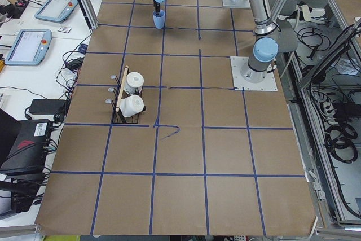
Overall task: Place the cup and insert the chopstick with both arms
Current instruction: 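Raise left gripper from the blue cup while right gripper lifts the pink stick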
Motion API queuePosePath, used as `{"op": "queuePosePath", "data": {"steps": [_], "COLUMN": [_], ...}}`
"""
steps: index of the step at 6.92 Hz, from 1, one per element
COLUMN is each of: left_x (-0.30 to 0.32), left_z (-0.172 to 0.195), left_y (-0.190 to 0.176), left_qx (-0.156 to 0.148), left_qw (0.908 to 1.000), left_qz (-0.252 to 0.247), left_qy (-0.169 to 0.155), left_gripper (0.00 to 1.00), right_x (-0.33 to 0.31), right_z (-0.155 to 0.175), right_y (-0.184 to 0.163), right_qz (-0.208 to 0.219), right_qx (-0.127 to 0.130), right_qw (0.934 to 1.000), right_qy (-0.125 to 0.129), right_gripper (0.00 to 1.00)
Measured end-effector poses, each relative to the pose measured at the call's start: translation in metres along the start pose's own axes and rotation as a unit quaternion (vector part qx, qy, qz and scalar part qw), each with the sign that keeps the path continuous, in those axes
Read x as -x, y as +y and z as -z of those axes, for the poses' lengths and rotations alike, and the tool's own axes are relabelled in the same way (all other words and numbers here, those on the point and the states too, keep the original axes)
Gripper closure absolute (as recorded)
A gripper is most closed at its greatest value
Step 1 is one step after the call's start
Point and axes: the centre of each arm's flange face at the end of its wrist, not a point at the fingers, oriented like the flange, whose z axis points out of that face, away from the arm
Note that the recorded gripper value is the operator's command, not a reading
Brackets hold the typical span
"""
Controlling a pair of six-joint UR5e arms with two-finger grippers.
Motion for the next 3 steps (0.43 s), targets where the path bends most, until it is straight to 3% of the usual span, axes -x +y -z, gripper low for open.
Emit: {"op": "queuePosePath", "data": {"steps": [2, 3], "left_x": [0.017, 0.037], "left_z": [0.093, 0.118], "left_y": [0.032, 0.048], "left_qx": [-0.002, 0.017], "left_qw": [0.9995, 0.9985], "left_qz": [-0.032, -0.05], "left_qy": [-0.002, -0.017], "left_gripper": [0.0, 0.0], "right_x": [0.012, 0.024], "right_z": [0.02, 0.042], "right_y": [0.006, 0.009], "right_qz": [0.006, 0.012], "right_qx": [-0.007, -0.008], "right_qw": [1.0, 0.9999], "right_qy": [0.003, 0.003], "right_gripper": [1.0, 1.0]}}
